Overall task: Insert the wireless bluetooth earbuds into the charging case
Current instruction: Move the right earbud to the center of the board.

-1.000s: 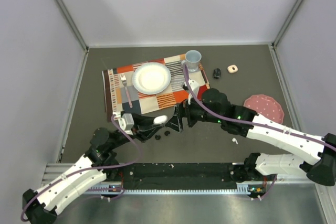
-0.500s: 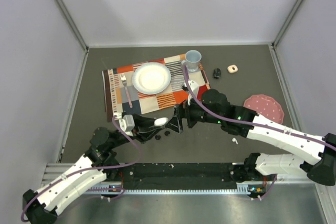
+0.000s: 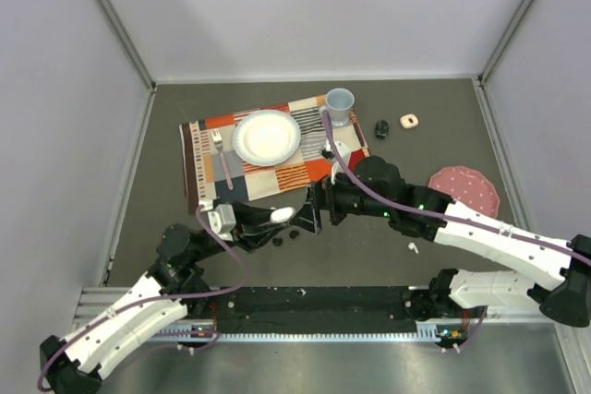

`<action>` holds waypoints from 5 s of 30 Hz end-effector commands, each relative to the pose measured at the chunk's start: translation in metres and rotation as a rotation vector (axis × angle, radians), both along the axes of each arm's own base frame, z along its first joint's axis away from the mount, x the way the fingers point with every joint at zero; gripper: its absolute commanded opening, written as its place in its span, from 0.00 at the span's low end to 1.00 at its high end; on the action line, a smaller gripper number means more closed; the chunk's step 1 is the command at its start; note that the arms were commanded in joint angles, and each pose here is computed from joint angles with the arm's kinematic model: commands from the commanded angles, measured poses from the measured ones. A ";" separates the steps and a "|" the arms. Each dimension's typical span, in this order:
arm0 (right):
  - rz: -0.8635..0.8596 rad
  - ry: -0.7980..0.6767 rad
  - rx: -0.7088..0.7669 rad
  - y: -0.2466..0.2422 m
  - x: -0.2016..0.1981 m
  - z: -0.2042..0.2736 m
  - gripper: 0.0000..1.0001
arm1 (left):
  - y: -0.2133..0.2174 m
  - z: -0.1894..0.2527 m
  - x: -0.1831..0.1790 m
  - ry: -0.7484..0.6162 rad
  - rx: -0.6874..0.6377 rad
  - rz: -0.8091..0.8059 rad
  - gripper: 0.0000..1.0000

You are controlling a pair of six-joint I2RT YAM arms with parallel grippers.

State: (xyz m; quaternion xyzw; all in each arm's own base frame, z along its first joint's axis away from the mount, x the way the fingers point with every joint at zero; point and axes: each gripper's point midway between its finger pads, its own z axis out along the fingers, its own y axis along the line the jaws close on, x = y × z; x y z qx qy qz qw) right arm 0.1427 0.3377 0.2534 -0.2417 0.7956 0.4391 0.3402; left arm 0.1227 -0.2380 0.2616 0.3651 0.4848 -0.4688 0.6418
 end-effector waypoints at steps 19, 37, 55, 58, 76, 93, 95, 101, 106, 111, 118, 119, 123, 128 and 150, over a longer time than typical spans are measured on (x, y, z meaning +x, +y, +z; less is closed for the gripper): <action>-0.120 -0.068 0.239 0.000 0.037 0.069 0.92 | 0.000 0.005 -0.017 -0.026 0.012 -0.067 0.00; -0.727 -0.035 -0.200 -0.190 0.096 -0.033 0.99 | 0.028 0.040 -0.008 -0.019 0.002 0.100 0.00; -0.939 0.476 -0.512 -0.246 0.035 -0.168 0.93 | 0.038 0.046 -0.010 -0.036 0.007 0.133 0.00; -1.043 0.517 -0.513 -0.259 0.025 -0.187 0.94 | 0.038 0.047 -0.011 -0.039 0.003 0.132 0.00; -1.184 0.450 -0.506 -0.280 0.032 -0.209 0.93 | 0.035 0.047 -0.013 -0.044 -0.003 0.109 0.00; -1.088 0.487 -0.461 -0.259 0.036 -0.231 0.91 | 0.036 0.047 -0.014 -0.040 -0.005 0.108 0.00; -1.084 0.496 -0.457 -0.258 0.034 -0.233 0.91 | 0.036 0.047 -0.013 -0.040 -0.004 0.111 0.00; -1.053 0.559 -0.428 -0.251 0.020 -0.242 0.90 | 0.036 0.047 -0.013 -0.040 -0.005 0.111 0.00; -1.072 0.582 -0.385 -0.250 0.015 -0.240 0.87 | 0.035 0.047 -0.012 -0.038 -0.004 0.111 0.00; -1.102 0.581 -0.426 -0.259 0.011 -0.237 0.87 | 0.035 0.047 -0.013 -0.038 -0.002 0.108 0.00; -1.197 0.541 -0.482 -0.277 0.014 -0.227 0.87 | 0.035 0.046 -0.013 -0.037 -0.001 0.109 0.00; -1.206 0.549 -0.504 -0.280 0.012 -0.227 0.87 | 0.035 0.047 -0.012 -0.037 -0.001 0.109 0.00; -1.216 0.564 -0.525 -0.283 0.008 -0.229 0.87 | 0.035 0.047 -0.013 -0.035 -0.002 0.109 0.00; -1.205 0.574 -0.544 -0.281 0.008 -0.230 0.86 | 0.035 0.046 -0.012 -0.034 -0.001 0.110 0.00; -1.019 0.528 -0.472 -0.248 0.025 -0.233 0.84 | 0.035 0.046 -0.012 -0.029 -0.004 0.109 0.00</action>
